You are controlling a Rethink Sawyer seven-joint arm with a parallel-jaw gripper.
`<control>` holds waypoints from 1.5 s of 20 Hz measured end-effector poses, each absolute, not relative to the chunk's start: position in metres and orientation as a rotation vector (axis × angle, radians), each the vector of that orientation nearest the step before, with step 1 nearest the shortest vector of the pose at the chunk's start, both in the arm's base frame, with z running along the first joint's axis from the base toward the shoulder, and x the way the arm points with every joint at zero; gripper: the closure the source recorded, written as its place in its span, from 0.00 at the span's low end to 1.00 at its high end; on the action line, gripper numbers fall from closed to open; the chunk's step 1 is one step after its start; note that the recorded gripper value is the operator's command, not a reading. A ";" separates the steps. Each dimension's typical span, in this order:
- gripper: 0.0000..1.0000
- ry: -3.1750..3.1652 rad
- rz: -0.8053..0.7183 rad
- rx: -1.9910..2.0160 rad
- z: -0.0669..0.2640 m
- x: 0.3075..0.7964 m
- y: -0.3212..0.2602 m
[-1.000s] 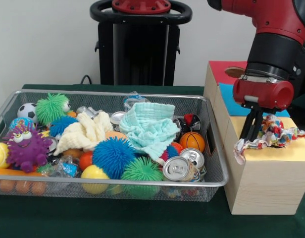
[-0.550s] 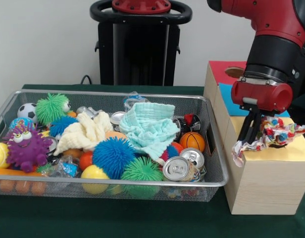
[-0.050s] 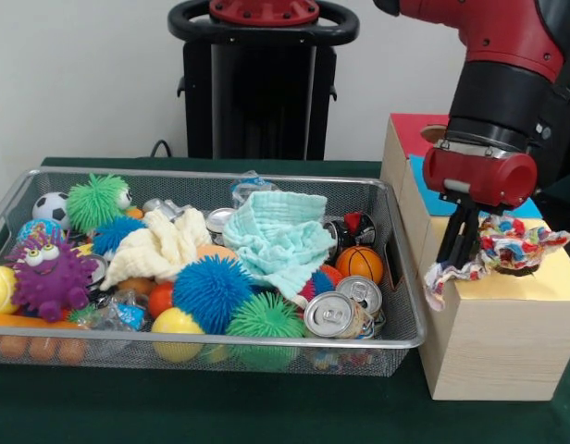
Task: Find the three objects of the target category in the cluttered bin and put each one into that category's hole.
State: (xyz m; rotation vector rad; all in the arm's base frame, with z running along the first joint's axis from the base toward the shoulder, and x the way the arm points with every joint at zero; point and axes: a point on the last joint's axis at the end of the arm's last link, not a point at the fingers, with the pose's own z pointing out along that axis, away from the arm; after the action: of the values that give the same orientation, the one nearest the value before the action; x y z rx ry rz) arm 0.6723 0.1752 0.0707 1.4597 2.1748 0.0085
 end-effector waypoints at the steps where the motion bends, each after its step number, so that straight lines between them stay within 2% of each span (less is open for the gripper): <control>1: 1.00 2.195 0.009 1.479 0.074 0.671 0.174; 7: 1.00 2.292 0.026 1.566 0.091 0.667 0.172; 15: 1.00 2.349 0.135 1.669 0.102 0.674 0.174; 22: 1.00 2.365 0.246 1.770 0.105 0.678 0.174; 30: 1.00 2.395 0.302 1.795 0.100 0.676 0.189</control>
State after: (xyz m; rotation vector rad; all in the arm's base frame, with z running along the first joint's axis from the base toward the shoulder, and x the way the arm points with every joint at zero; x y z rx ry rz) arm 0.6764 0.1885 0.1003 1.7946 2.3947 0.3023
